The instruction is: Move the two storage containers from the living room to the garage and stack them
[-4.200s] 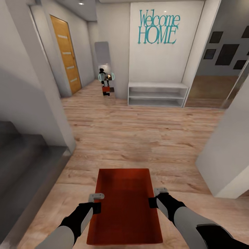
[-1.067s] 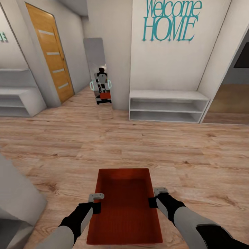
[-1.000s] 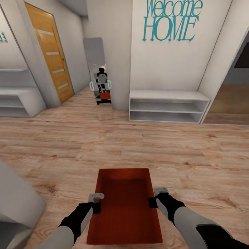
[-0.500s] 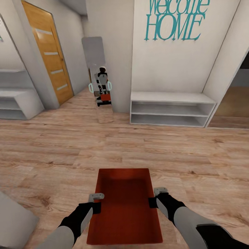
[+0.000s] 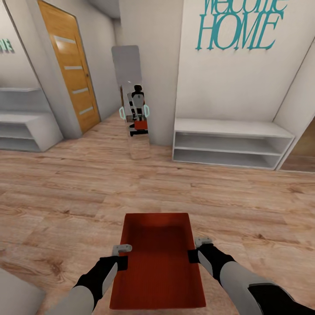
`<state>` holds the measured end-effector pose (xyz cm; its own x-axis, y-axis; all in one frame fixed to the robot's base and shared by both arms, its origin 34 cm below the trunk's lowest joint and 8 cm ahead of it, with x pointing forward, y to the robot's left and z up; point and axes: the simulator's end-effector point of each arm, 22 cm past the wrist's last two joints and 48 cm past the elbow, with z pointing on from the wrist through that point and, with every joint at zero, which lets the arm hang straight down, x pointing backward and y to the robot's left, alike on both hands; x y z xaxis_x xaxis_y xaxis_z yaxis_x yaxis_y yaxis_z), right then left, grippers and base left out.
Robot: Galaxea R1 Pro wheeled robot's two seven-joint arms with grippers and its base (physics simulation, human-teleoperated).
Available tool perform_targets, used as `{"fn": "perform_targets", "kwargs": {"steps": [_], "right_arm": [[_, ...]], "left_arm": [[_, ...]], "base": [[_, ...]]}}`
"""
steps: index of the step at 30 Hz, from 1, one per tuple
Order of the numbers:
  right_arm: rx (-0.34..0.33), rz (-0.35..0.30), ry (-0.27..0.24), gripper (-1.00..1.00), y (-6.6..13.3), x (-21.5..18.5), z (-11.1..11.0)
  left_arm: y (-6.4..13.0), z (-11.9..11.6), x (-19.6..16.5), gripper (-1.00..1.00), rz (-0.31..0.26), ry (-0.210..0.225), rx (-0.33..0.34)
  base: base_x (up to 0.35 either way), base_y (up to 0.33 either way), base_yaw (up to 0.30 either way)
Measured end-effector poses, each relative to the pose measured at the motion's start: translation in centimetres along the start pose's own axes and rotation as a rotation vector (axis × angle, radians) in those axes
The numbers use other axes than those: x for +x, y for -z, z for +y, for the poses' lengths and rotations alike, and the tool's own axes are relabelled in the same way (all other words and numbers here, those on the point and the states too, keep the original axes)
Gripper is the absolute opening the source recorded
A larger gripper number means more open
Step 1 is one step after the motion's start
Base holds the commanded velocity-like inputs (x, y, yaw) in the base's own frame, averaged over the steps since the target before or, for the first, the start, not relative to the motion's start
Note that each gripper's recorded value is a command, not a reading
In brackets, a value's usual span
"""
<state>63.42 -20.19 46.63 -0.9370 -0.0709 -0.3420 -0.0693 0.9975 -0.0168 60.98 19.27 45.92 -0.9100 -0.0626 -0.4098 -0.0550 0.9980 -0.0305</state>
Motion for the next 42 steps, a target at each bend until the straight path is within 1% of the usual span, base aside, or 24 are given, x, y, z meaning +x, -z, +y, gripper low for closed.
{"fn": "perform_targets", "kwargs": {"steps": [12, 18, 31, 42], "right_arm": [[0.0, 0.0, 0.0, -1.0, 0.0, 0.0, 0.01], [0.0, 0.0, -0.001, -1.0, 0.0, -0.01, 0.04], [0.0, 0.0, 0.0, -1.0, 0.0, -0.01, 0.05], [0.0, 0.0, 0.0, -1.0, 0.0, 0.0, 0.0]], "left_arm": [[0.0, 0.01, -0.03, -1.0, 0.0, -0.001, 0.0], [0.0, 0.04, -0.02, -1.0, 0.0, -0.001, 0.0], [0.0, 0.05, 0.0, -1.0, 0.0, 0.0, 0.0], [0.0, 0.0, -0.02, -1.0, 0.0, 0.0, 0.0]], "base": [[0.348, 0.0, 0.037], [0.348, 0.0, 0.214], [0.348, 0.0, 0.28], [0.348, 0.0, 0.053]]}}
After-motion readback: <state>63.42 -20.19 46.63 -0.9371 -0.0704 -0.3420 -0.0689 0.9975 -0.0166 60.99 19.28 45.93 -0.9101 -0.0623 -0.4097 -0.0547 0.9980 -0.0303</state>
